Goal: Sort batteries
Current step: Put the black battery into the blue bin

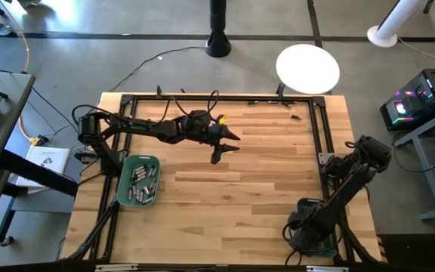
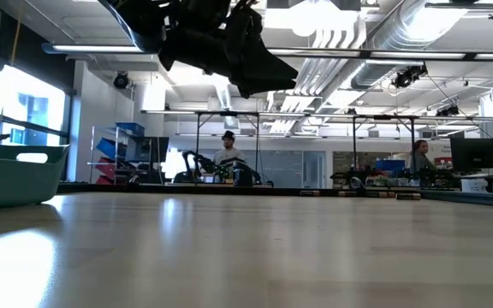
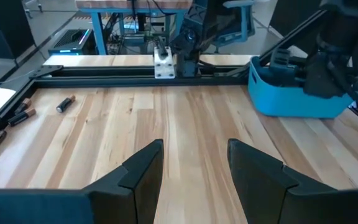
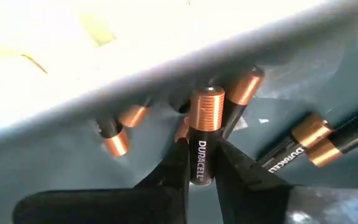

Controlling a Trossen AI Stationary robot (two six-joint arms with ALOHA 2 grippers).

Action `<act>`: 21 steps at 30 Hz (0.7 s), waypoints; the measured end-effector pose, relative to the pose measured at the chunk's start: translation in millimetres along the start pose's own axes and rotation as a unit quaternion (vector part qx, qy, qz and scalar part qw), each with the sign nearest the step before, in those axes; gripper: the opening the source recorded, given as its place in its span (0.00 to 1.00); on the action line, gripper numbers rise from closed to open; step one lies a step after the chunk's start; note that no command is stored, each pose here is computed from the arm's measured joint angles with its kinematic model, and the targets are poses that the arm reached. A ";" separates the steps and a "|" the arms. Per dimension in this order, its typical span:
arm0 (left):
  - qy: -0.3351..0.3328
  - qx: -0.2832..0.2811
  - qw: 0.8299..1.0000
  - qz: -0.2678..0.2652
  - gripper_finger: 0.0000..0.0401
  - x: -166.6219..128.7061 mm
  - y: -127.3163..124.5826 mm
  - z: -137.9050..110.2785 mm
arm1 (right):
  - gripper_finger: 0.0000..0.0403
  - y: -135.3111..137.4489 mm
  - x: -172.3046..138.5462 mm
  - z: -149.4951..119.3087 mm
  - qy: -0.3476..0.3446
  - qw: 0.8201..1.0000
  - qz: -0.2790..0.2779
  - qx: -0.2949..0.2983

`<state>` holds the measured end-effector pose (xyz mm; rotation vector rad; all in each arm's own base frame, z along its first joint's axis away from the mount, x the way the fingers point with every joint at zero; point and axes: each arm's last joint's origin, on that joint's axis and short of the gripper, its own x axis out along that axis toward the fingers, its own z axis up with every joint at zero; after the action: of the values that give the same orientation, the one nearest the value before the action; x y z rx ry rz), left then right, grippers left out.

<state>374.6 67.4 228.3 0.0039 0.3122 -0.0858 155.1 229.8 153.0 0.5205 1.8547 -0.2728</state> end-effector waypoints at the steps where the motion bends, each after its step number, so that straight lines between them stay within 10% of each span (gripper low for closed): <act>1: 0.000 0.000 1.000 0.000 0.42 0.0 0.0 0.0 | 0.08 0.4 1.3 0.5 0.001 1.000 -0.002 -0.003; 21: 0.001 -0.001 1.000 0.010 0.42 -1.5 2.0 0.9 | 0.37 -16.9 -27.3 -12.7 -0.007 1.000 0.000 0.018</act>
<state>373.6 69.5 229.5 0.0057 0.3134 -0.0648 143.7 214.6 181.8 0.5409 1.8402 -0.3094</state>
